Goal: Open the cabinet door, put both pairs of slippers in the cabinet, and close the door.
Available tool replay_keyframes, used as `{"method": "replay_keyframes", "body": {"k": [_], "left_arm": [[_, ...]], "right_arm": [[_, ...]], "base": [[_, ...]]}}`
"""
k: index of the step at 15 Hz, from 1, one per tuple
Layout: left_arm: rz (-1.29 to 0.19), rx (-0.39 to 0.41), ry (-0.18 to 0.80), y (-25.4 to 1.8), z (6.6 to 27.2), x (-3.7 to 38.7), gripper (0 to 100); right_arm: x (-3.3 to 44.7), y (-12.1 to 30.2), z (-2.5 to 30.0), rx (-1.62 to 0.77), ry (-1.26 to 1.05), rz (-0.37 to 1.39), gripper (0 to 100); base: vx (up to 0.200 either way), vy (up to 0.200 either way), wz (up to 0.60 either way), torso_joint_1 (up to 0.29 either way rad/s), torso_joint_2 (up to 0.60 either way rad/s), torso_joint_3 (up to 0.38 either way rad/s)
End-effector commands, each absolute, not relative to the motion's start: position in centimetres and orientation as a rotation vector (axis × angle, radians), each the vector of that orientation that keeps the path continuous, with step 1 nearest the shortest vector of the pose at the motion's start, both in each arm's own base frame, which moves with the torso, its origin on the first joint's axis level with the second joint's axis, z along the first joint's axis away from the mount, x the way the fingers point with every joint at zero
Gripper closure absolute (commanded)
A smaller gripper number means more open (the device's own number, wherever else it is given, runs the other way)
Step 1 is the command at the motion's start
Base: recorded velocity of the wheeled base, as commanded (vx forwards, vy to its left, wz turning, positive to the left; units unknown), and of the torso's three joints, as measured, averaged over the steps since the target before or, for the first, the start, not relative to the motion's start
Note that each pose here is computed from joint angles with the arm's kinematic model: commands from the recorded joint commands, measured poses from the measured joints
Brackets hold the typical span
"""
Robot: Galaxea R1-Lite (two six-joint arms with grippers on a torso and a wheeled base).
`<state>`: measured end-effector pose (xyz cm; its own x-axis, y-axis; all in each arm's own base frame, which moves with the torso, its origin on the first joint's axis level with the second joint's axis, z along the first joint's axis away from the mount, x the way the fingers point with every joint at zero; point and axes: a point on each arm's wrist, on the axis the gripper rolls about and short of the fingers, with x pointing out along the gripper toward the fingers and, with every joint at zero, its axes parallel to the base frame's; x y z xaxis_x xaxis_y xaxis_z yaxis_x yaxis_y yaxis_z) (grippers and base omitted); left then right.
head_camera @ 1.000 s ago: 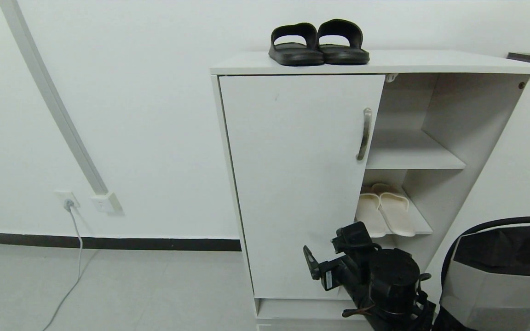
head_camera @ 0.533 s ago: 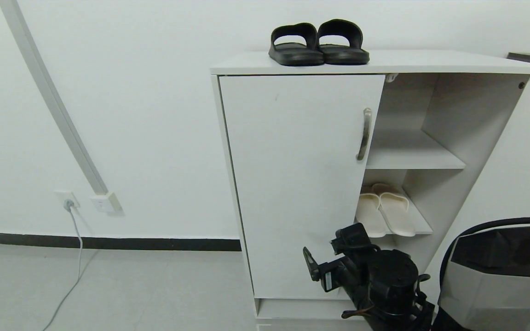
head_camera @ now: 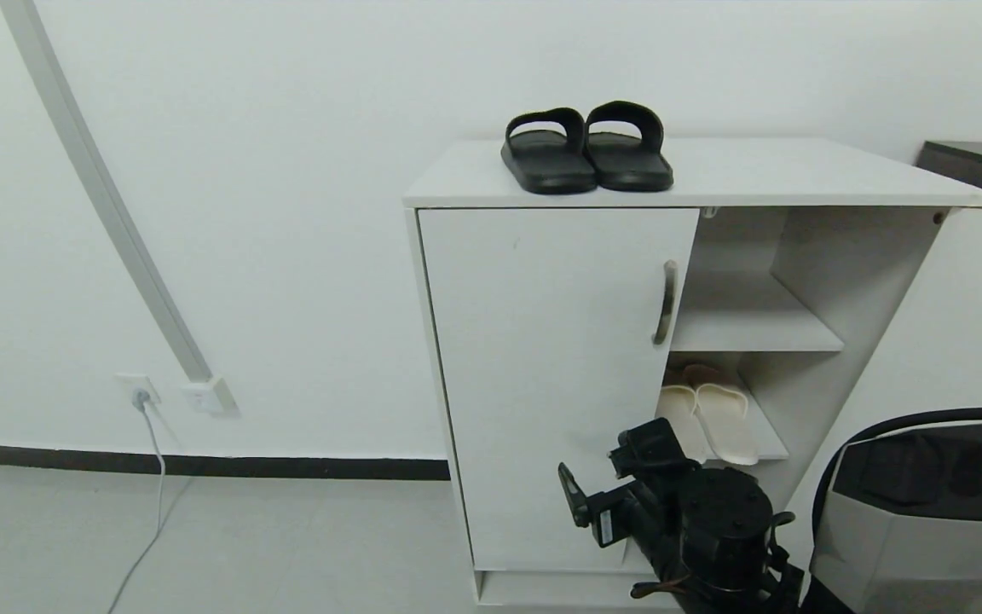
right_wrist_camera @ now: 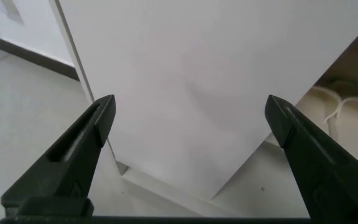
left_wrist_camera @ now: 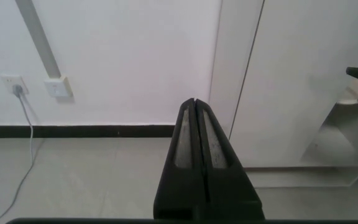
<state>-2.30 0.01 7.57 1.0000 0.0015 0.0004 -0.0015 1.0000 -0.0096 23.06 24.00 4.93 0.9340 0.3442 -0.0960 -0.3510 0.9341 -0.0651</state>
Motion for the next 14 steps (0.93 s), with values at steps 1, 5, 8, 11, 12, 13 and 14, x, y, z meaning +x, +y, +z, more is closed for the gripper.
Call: {"method": "replay_keyframes", "body": {"k": [1, 5, 8, 11, 12, 13, 14], "left_arm": [[0.003, -0.011, 0.002, 0.01, 7.56, -2.29, 100], [0.003, -0.009, 0.002, 0.01, 7.56, -2.29, 100], [0.003, -0.009, 0.002, 0.01, 7.56, -2.29, 100], [0.003, -0.009, 0.002, 0.01, 7.56, -2.29, 100], [0.003, -0.009, 0.002, 0.01, 7.56, -2.29, 100], [0.003, -0.009, 0.002, 0.01, 7.56, -2.29, 100], [0.003, -0.011, 0.002, 0.01, 7.56, -2.29, 100]], "right_arm": [[23.04, 24.02, 4.88, -0.083, 0.085, 0.356, 0], [22.92, 23.97, 4.79, -0.087, 0.090, 0.358, 0], [23.00, 23.90, 4.79, -0.087, 0.090, 0.355, 0], [22.94, 23.91, 4.76, -0.088, 0.091, 0.356, 0], [22.94, 23.91, 4.76, -0.088, 0.091, 0.356, 0], [22.92, 23.89, 4.74, -0.087, 0.093, 0.356, 0], [22.94, 23.83, 4.72, -0.088, 0.094, 0.355, 0]], "base": [[0.000, 0.000, 0.00, 0.110, -0.48, -0.354], [0.000, 0.000, 0.00, 0.126, -0.47, -0.339], [0.000, 0.000, 0.00, 0.150, -0.47, -0.320], [0.000, 0.000, 0.00, 0.175, -0.48, -0.318], [0.000, 0.000, 0.00, 0.183, -0.49, -0.300], [0.000, 0.000, 0.00, 0.188, -0.50, -0.320], [0.000, 0.000, 0.00, 0.193, -0.51, -0.310]]}}
